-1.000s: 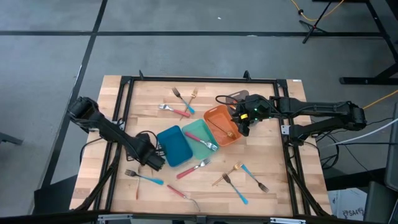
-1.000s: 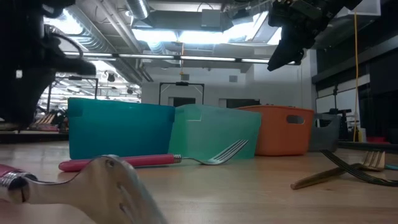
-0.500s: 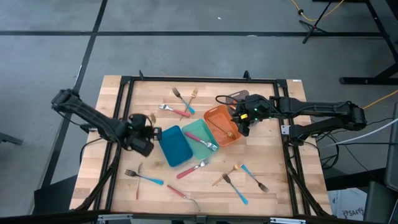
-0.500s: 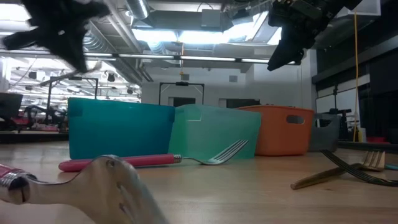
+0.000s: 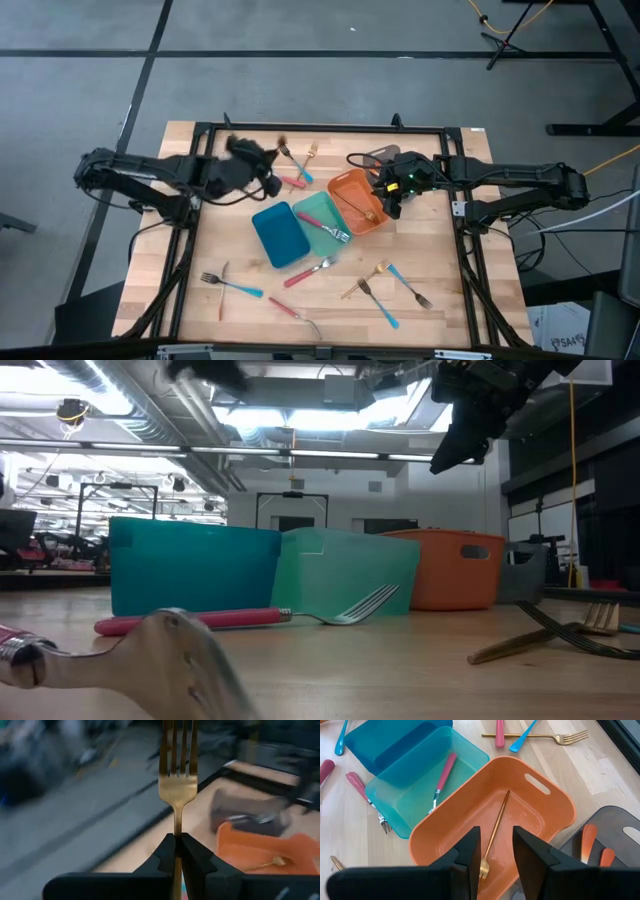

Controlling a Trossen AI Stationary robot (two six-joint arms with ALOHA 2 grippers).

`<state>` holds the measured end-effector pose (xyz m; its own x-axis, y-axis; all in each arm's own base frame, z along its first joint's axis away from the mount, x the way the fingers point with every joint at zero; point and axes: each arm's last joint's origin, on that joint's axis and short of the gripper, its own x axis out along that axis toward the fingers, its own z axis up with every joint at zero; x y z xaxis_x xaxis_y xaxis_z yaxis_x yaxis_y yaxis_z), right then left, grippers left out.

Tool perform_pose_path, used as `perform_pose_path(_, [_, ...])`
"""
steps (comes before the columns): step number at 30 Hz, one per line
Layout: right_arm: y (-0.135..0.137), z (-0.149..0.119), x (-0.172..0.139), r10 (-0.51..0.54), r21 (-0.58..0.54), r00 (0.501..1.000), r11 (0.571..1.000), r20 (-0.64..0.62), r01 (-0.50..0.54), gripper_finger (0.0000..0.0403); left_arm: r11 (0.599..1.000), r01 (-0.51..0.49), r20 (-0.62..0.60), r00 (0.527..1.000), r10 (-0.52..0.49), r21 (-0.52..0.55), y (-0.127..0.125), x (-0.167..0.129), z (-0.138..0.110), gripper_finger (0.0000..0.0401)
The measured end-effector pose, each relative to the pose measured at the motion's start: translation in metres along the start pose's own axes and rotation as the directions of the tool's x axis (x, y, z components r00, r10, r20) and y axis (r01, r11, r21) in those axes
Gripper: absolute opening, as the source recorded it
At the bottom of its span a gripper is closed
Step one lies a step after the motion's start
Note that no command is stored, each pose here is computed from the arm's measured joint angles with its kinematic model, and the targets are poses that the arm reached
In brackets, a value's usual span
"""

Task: Sort silverware by color (type)
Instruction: Put the gold fork into the orange bin

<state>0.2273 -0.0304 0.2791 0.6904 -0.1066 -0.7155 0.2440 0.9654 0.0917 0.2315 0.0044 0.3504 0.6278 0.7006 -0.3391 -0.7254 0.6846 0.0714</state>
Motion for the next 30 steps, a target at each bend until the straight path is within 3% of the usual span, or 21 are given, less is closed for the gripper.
perform_pose_path(4, [0.0, 0.0, -0.003, 0.001, 0.0, 1.0, 1.0, 0.009, -0.001, 0.0104, 0.964, 0.125, 0.122, 0.98, -0.157, 0.235, -0.007, 0.017, 0.021, 0.0009])
perform_pose_path(12, [-0.001, 0.0, -0.036, 0.018, 0.007, 0.992, 1.0, 0.128, -0.019, 0.0104, 0.825, 0.159, 0.204, 0.927, -0.314, 0.543, -0.028, 0.063, 0.024, 0.0009])
perform_pose_path(24, [-0.002, -0.006, -0.081, 0.04, 0.006, 0.955, 0.999, 0.293, -0.043, 0.0104, 0.638, 0.245, 0.193, 0.821, -0.537, 0.73, -0.071, 0.127, -0.008, 0.0009])
perform_pose_path(30, [-0.002, -0.006, -0.083, 0.04, 0.006, 0.954, 0.999, 0.297, -0.044, 0.0104, 0.585, 0.299, 0.14, 0.797, -0.587, 0.754, -0.088, 0.15, -0.032, 0.0009])
